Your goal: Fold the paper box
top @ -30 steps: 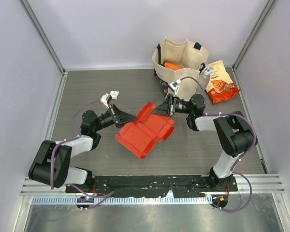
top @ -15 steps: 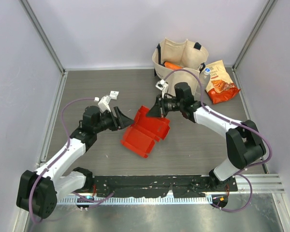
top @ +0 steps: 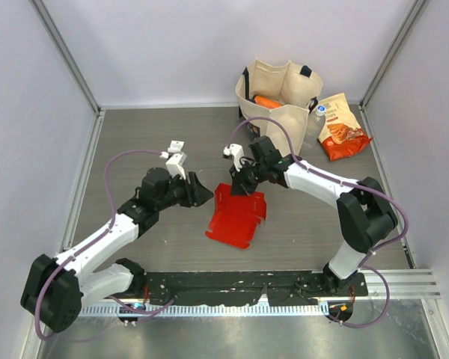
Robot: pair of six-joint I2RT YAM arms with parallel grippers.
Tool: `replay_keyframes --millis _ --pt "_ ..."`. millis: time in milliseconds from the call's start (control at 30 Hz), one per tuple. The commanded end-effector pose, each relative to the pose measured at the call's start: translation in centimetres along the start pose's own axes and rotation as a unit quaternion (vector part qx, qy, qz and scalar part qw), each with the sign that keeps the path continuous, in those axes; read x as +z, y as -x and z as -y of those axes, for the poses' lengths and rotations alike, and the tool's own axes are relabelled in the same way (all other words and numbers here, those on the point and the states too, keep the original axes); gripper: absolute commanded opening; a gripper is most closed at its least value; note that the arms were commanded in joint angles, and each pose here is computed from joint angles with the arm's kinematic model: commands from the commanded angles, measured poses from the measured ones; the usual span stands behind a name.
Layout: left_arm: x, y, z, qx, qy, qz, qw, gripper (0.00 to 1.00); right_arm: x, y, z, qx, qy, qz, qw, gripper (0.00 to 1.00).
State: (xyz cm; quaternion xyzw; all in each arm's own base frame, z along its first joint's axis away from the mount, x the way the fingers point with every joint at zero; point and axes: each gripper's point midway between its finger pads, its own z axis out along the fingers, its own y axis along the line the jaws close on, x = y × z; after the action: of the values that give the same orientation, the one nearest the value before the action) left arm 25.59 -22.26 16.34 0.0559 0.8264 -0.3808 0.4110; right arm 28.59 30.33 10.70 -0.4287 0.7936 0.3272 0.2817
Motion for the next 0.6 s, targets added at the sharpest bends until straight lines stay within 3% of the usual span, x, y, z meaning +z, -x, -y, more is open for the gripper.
replay_keyframes --millis 0,300,567 --pt "1.3 2.8 0.8 0.051 -0.001 0.027 0.998 0.47 -0.2 1.5 0.4 -0.08 0.012 -0.002 0.997 0.01" --pt "3.2 4.4 1.0 0.079 0.015 0.028 0.996 0.45 0.6 1.3 0.1 -0.099 0.046 -0.011 0.994 0.01" --pt "5.3 2.1 0.2 0.077 0.015 -0.034 0.996 0.38 0.8 1.6 0.2 -0.103 0.046 -0.003 0.994 0.0"
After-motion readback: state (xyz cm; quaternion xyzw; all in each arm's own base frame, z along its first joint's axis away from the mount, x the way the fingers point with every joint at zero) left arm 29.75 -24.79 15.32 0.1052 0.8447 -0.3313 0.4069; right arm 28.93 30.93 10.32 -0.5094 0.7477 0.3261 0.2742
